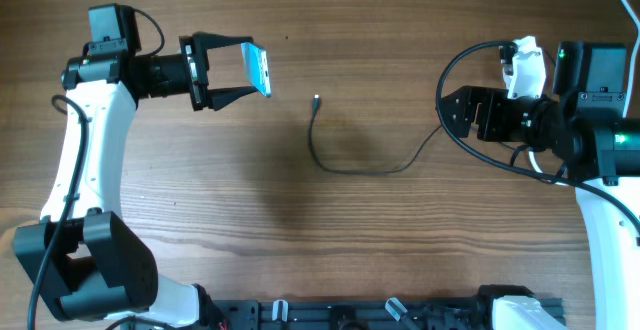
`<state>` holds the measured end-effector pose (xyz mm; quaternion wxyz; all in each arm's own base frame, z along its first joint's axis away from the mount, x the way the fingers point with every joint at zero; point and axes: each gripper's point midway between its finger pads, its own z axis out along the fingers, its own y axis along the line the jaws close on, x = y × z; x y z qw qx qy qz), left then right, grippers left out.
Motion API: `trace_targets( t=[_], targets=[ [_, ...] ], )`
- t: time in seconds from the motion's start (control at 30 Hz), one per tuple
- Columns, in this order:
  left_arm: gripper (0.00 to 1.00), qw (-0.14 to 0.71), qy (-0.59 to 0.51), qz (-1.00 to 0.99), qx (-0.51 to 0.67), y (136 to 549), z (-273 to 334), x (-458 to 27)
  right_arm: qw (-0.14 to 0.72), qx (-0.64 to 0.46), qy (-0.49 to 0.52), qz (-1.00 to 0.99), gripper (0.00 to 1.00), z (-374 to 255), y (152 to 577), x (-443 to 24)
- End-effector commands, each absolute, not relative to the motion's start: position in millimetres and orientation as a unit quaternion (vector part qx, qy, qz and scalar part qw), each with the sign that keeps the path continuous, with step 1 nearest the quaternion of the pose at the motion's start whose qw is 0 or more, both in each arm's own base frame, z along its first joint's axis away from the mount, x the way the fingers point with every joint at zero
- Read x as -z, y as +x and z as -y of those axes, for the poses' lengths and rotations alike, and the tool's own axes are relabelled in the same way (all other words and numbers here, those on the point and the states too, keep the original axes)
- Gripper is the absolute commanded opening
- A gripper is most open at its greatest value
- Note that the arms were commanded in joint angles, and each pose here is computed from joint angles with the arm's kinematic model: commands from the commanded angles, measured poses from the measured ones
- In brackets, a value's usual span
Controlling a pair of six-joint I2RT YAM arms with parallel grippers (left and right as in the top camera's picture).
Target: Plug charger to phone and switch on socket
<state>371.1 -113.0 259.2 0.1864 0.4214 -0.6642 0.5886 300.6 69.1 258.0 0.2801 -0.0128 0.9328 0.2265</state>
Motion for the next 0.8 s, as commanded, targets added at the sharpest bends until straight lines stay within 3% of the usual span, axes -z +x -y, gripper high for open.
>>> trace_targets(
  t=[0.0, 0.33, 0.77],
  targets=[
    [0.57, 0.129, 0.449, 0.691, -0.551, 377.8, 100.8, -247.1, 0.279, -0.241, -0.008, -0.929, 0.97, -73.7, 303.0, -262.6],
    [0.56, 0.004, 0.535, 0.756, -0.376, 387.5, 49.5, -183.8, 0.27, -0.245, 0.005, -0.931, 0.98, -73.6, 308.0, -257.6],
    [0.57, -0.007, 0.593, 0.785, -0.178, 342.7, -0.3, -141.5, 0.184, -0.275, 0.013, -0.944, 0.93, -98.2, 325.0, -212.8]
  ],
)
